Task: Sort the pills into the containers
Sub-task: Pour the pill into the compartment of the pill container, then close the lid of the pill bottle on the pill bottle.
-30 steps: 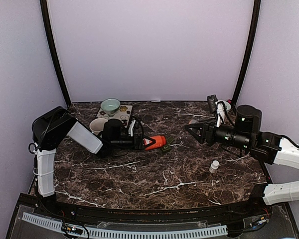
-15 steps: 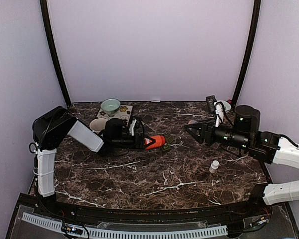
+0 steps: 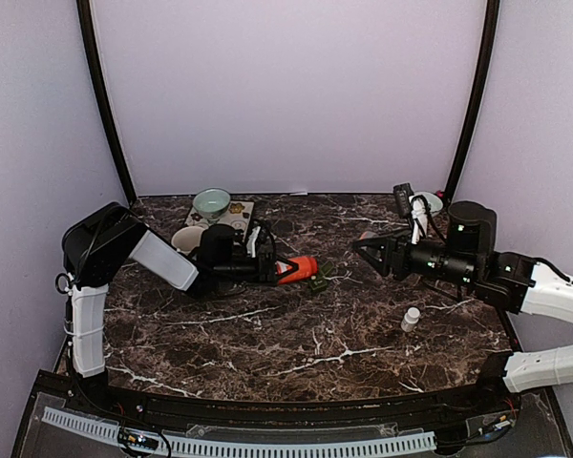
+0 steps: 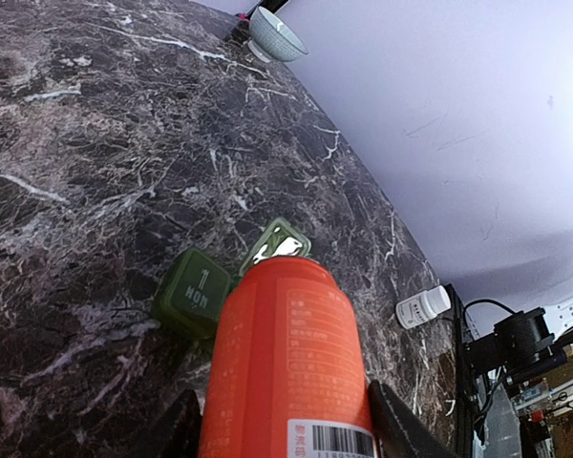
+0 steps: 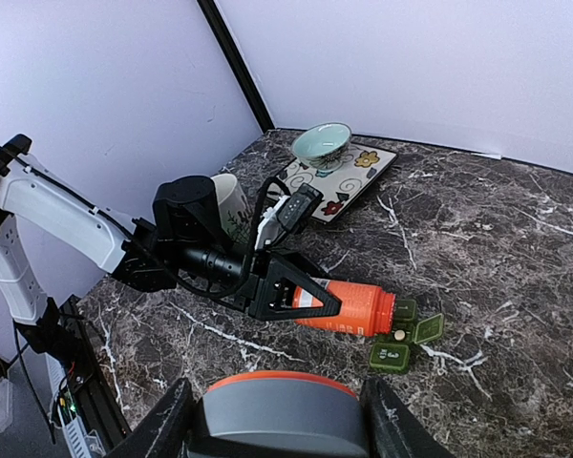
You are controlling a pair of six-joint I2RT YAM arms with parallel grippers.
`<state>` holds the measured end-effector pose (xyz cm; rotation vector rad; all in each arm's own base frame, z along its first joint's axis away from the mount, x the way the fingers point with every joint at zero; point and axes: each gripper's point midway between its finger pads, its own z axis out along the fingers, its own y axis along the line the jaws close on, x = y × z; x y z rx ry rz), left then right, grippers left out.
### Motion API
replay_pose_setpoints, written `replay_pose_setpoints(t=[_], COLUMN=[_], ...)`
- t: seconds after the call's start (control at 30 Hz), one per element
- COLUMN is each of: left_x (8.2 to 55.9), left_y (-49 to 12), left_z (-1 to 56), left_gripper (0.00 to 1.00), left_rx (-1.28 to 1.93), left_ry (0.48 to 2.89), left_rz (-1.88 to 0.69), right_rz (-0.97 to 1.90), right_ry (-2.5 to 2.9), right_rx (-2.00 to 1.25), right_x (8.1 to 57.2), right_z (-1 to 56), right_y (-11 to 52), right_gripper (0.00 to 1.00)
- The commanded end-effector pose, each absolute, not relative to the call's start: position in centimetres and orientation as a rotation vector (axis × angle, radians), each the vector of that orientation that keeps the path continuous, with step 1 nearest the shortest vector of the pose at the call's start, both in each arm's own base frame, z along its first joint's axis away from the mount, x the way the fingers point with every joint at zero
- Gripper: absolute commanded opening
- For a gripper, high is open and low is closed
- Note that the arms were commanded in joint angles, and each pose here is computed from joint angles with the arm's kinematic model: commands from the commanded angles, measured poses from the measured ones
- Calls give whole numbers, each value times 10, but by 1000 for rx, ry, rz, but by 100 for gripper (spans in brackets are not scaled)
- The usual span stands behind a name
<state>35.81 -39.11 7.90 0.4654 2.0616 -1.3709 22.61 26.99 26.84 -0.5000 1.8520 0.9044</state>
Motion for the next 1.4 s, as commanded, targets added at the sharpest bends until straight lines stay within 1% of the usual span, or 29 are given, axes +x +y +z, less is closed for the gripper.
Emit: replay_pose_setpoints(t=[0.0,0.33,0.67,0.93,1.17,1.37], left_x=[354,331,288,244,214,202], left_y=[-393,-391,-381,-372,-362,-357], left_z=[110,147,206,252,273,284], left_gripper=[0,0,0,0,0,0], left_rx=[500,581,739,961,1104,1146], left_ry=[1942,1870,1800,1700,1647,1608], left_rz=[-1459,-1554,-1630,-1751,-1841,-1903], right_rz=[925,920,956,998,1029,1040], right_ry=[1813,1813,1766,1698,1643,1633], right_rx=[-495,-540,-622,-711,-814,-904], right_x=[230,229,216,202,185,167], right_z=[277,273,289,314,333,336], right_y=[273,276,279,291,312,333], right_gripper=[19,19,19,19,19,19])
